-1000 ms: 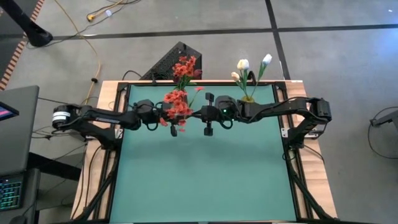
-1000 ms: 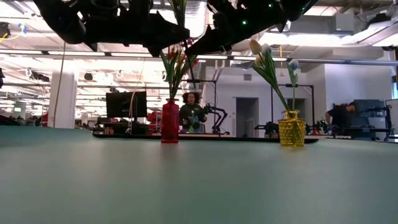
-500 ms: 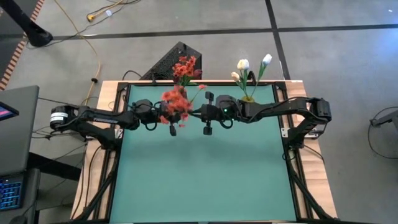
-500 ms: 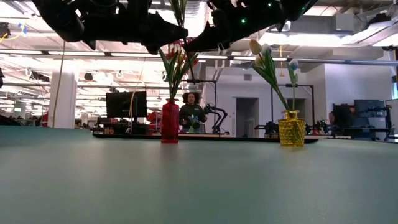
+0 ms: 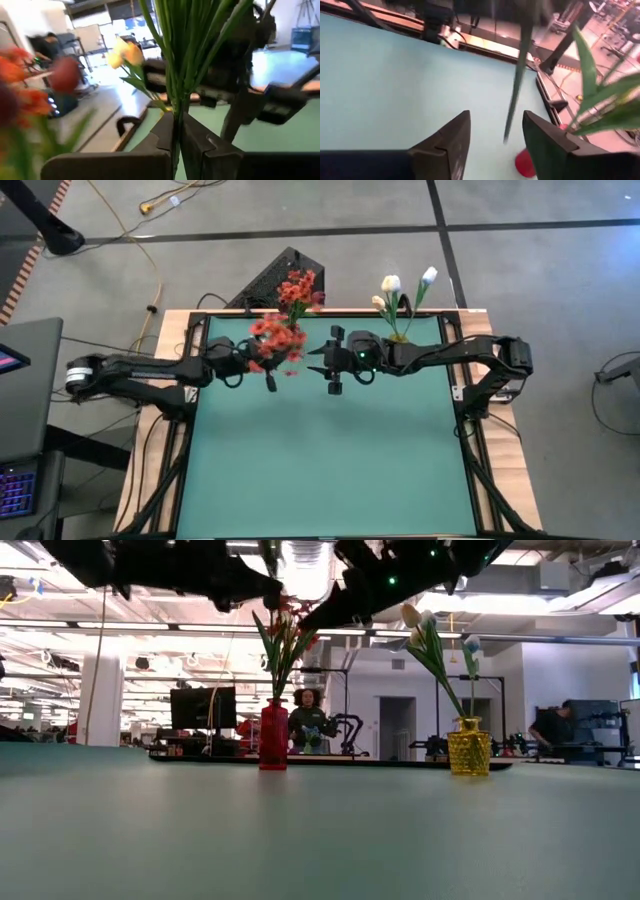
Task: Sort flowers into vase by color
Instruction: Put the orange flowers into the red vase
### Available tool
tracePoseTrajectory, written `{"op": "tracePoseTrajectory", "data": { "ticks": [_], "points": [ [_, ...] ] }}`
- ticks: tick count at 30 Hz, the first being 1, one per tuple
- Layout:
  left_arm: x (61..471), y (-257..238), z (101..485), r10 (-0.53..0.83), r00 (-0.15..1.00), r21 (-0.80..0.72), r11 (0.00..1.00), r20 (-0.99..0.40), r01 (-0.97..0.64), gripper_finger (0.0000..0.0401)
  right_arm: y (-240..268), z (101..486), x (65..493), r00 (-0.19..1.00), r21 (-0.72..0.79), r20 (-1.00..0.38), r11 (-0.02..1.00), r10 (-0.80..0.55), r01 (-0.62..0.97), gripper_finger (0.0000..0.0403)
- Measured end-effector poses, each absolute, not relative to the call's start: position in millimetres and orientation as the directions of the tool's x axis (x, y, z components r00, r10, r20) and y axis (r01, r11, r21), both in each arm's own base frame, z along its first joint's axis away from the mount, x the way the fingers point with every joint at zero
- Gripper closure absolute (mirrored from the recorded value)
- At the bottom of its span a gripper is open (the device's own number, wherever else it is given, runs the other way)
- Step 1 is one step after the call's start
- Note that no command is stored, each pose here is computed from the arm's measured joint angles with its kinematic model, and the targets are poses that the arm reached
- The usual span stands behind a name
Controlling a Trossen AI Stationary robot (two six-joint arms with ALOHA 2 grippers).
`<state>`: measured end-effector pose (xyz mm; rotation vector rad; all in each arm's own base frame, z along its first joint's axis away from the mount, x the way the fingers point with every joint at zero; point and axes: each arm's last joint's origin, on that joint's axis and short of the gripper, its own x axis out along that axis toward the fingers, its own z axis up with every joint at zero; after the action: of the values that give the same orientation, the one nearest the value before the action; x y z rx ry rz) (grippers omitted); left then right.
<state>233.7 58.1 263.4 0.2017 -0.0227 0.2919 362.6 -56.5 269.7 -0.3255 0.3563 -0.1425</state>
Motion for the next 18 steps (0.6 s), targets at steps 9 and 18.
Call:
{"op": "tracePoseTrajectory", "data": {
  "ticks": [9,18],
  "points": [
    [184.4,75.1,282.2,0.428,0.898,0.154,0.885,0.101,-0.44,0.0401,-87.4,246.1,351.5,0.934,-0.252,-0.286,0.957,-0.216,0.144,0.0181],
    [159.6,108.9,267.7,0.568,0.816,0.051,0.816,0.111,-0.575,0.0401,-109.0,206.0,361.5,0.931,-0.136,-0.284,0.971,-0.229,0.197,0.0182]
  ]
}}
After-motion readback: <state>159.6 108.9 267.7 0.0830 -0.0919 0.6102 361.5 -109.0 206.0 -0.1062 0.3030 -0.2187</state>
